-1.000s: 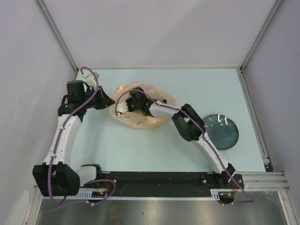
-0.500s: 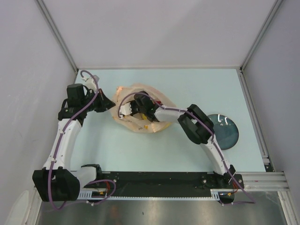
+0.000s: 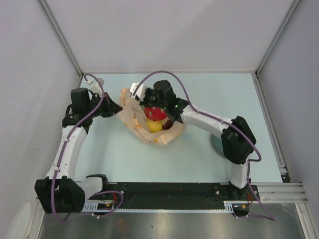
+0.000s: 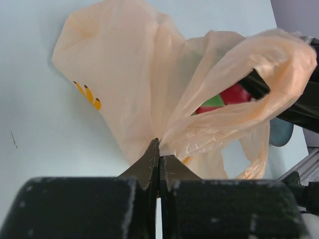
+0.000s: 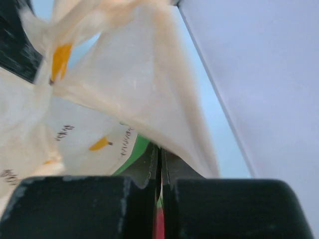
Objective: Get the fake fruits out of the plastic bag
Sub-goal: Take out the fake fruit from the plastic bag, then place the fake fruit on the plate.
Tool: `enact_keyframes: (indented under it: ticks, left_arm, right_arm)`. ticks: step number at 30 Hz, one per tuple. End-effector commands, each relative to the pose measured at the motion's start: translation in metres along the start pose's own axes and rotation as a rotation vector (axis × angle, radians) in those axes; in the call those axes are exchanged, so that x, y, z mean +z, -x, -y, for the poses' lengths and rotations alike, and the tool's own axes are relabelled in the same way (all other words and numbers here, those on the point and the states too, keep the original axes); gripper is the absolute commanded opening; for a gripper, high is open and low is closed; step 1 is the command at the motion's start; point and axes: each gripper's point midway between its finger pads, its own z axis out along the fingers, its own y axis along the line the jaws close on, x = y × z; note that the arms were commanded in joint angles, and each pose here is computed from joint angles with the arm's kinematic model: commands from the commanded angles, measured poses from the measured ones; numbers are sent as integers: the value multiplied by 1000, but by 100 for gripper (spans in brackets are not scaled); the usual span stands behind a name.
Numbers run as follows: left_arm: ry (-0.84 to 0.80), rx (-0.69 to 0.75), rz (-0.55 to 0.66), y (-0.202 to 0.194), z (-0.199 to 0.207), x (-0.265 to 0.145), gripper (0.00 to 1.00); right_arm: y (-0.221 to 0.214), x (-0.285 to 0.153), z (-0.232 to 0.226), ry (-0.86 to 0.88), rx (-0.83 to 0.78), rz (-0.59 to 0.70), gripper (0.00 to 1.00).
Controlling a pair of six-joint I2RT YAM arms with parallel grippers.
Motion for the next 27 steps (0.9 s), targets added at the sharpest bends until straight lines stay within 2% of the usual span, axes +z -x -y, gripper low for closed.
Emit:
enact_keyframes:
  ticks: [1,2,10,14,16,20,22,23,25,27]
  left_arm:
    - [0,4,47,17,0,2,0]
    - [3,-7,42,16,-2,5,0]
    - [-1,-30,53,23,-7,16,0]
    - [-22,-51,58,29,-6,23,0]
    - [-35,-64,59,35,-4,26,0]
    - [-45,-71,75,46,-1,29,0]
    - [-46,-74,90,51,-1,30,0]
    - [-48,-74,94,53,0,30,0]
    - [-55,-69,105,57,1,31,0]
    - [-54,-68,108,58,1,32,0]
  right_arm:
    - [84,-45,14,28,180,171,0]
    - [105,-58,17,25,213,205,0]
    - [171,-141,36,-17,297,269,0]
    - [187,-183,58,-86,346,274,0]
    - [180,-205,70,-148,323,224,0]
    - [127,-246,96,-262,321,79,0]
    - [91,-271,103,-318,297,-34,0]
    - [58,-275,91,-317,307,-140,0]
    - [20,-296,94,-377,321,-243,0]
    - [-16,-316,78,-378,336,-340,0]
